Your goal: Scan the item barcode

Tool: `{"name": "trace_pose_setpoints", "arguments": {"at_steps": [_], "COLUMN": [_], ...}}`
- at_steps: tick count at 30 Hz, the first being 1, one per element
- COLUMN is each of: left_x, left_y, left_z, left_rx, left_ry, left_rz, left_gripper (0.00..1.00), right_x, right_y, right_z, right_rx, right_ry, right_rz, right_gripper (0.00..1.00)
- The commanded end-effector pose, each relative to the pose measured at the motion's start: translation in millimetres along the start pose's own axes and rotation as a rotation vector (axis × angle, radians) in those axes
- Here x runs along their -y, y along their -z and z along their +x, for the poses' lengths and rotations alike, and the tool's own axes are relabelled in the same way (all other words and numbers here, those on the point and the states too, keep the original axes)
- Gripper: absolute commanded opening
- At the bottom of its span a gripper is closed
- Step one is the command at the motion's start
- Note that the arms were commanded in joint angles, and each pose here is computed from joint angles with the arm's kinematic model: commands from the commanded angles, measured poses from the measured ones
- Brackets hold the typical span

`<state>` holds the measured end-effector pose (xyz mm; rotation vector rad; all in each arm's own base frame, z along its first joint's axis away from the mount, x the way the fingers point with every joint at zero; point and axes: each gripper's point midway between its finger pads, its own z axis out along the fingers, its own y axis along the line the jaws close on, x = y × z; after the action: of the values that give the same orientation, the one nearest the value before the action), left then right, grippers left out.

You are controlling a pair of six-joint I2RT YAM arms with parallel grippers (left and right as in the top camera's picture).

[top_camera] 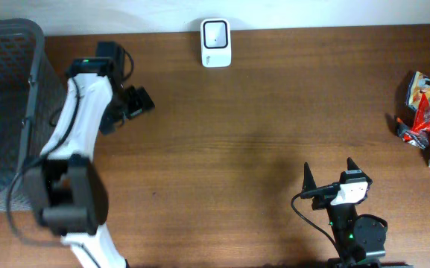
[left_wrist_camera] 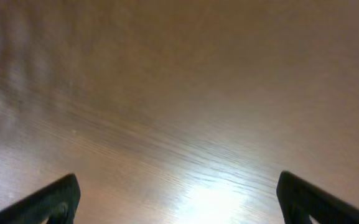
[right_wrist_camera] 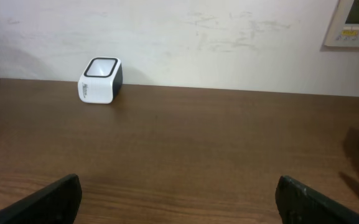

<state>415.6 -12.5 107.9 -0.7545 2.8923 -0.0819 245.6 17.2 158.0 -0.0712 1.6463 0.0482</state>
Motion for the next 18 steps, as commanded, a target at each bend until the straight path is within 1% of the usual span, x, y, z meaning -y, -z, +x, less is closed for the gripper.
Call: {"name": "trace_pose_setpoints", "arguments": {"at_steps": [1,4,6,7,10,12,14,18], "left_x": [2.7,11.0,22.3,29.9,34.5,27.0,8.4,-25.7], "left_y": [56.7,67.8,76.6,85.5,107.7,121.1,126.9,122.1], "left_z": [1.0,13.7,28.1,38.4,60.6,77.1,96.2,122.3], "left_rx": [0.222,0.349,0.439,0.511,0.675,0.783,0.871,0.943], "left_ry": [-0.093,-0.189,-0.292,-0.369,-0.509,-0.581,-0.650,-0.643], "left_rz": [0.107,0.186,0.264,0.315,0.384,0.405,0.387,0.347], "left_gripper": [0.99,0.99,0.99,0.99,0.99,0.99,0.99,0.99], "right_x": [2.7,2.7,2.7,2.7,2.7,2.7,2.7,2.7], "right_y": [0.1,0.1,0.1,0.1,0.1,0.1,0.1,0.1], "right_z": [2.2,2.1,2.1,2.2,2.2,2.2,2.1,2.2], "right_rx": [-0.001,-0.001,-0.001,-0.001,-0.001,-0.001,-0.001,-0.001], "right_ry": [0.006,0.006,0.006,0.006,0.006,0.006,0.006,0.006], "right_rz": [0.013,0.013,0.013,0.013,0.013,0.013,0.013,0.013], "right_gripper": [0.98,0.98,0.98,0.98,0.98,0.98,0.98,0.98]}}
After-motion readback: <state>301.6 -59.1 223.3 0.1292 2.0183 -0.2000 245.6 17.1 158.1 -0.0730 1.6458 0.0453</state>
